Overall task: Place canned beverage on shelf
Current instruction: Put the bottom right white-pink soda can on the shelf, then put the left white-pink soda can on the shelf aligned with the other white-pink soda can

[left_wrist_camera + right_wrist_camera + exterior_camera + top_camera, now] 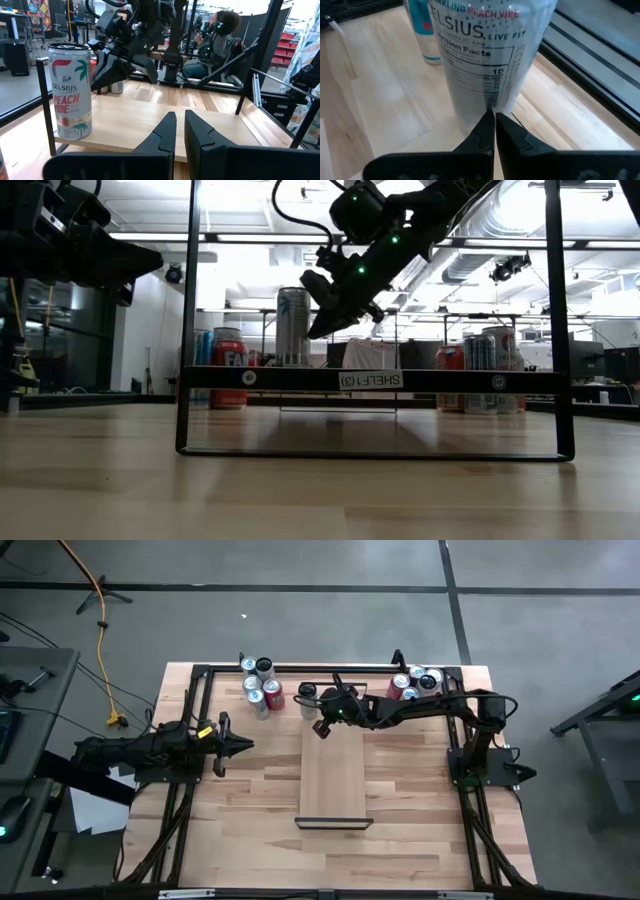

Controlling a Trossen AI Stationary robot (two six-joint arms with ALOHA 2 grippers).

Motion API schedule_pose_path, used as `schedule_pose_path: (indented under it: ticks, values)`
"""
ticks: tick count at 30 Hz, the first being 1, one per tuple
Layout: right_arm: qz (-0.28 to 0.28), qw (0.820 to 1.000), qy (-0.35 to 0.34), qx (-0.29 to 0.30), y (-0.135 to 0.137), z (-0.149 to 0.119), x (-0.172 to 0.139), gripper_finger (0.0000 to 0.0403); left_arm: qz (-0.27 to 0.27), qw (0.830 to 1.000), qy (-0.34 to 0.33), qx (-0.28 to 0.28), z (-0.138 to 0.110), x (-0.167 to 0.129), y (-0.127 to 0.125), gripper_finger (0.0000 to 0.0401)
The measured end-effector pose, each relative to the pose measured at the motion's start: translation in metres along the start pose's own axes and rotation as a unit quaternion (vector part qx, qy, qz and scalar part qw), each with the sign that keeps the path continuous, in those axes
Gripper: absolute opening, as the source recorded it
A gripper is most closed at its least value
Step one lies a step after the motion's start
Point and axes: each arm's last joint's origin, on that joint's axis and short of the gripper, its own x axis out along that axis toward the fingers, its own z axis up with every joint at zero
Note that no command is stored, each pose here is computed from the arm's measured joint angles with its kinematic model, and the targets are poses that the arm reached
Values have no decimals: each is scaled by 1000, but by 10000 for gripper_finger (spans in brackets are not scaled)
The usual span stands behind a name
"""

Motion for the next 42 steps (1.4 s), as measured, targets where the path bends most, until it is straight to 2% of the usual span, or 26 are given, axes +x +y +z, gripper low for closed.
schedule_pose_path:
  ticks: [8,15,18,24,28,33,38,42]
  values:
    - [4,999,28,-14,-3,-1,-7,0,0,1000,0,0,0,0,0,0]
    - [82,995,53,-19,-3,7,-32,0,1,1000,-2,15,0,0,0,0]
    - [102,993,55,-23,-3,13,-50,0,3,999,-10,47,2,0,0,0]
    - [110,992,51,-36,-15,27,-102,0,3,999,-11,52,2,0,0,0]
    - [102,994,36,-20,-29,36,-140,0,11,997,-62,48,12,-1,-1,0]
    - [78,996,33,15,-50,37,-181,0,4,989,-149,-12,28,-4,-2,0]
    - [69,995,25,61,-64,35,-215,0,-12,979,-191,-73,36,-7,-3,0]
    - [60,994,30,88,-71,28,-237,0,10,972,-205,-113,40,-8,-1,0]
